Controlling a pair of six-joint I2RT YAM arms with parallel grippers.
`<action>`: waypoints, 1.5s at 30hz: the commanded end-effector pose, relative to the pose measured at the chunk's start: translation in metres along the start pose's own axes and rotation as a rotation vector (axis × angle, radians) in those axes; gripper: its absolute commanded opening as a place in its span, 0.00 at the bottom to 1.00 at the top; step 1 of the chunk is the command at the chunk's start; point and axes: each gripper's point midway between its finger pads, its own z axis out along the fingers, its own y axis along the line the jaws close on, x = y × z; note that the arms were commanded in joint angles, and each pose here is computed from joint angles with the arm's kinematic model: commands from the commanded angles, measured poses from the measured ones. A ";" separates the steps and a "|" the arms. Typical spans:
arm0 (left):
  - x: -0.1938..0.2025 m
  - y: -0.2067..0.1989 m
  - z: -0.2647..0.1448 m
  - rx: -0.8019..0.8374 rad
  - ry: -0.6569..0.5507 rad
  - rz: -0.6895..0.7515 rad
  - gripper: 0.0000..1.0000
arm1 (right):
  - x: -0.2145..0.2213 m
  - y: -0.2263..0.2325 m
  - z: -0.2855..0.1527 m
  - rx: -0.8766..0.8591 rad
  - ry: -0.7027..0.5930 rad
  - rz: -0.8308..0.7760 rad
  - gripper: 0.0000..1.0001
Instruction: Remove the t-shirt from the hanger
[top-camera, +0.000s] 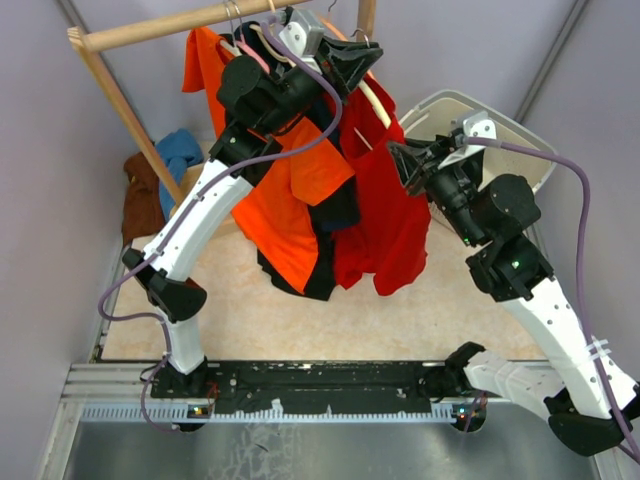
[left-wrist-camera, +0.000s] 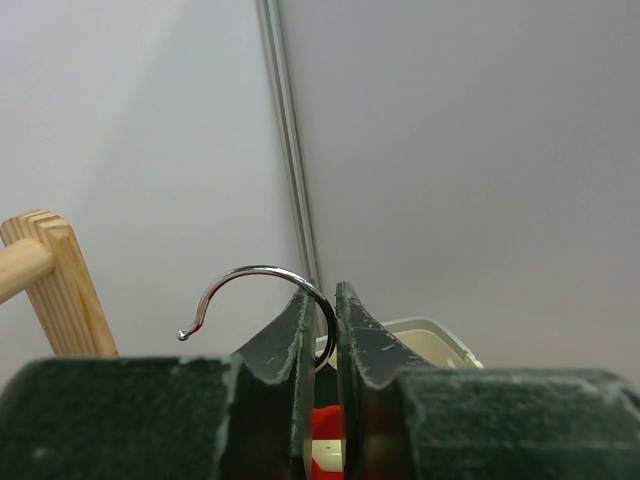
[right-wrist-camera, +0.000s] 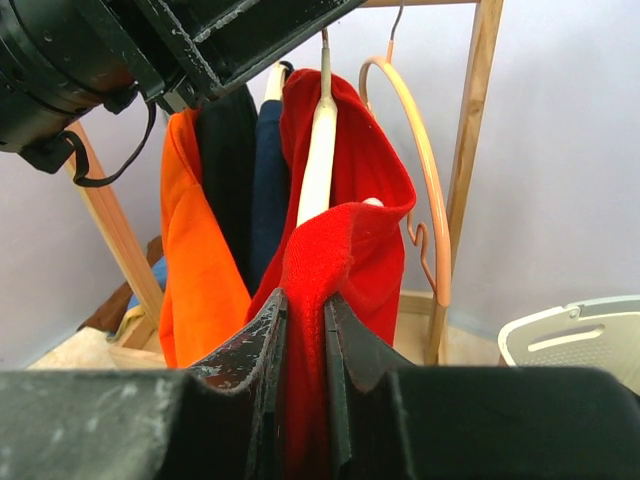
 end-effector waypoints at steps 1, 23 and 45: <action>-0.023 -0.011 0.000 0.042 -0.058 -0.023 0.11 | -0.045 0.003 -0.007 -0.012 -0.152 0.004 0.00; -0.028 0.029 0.000 -0.173 -0.084 0.017 0.00 | 0.011 -0.004 -0.053 0.026 0.071 0.052 0.61; -0.032 0.061 -0.002 -0.345 -0.106 0.055 0.00 | 0.104 -0.007 -0.077 0.056 0.294 0.088 0.24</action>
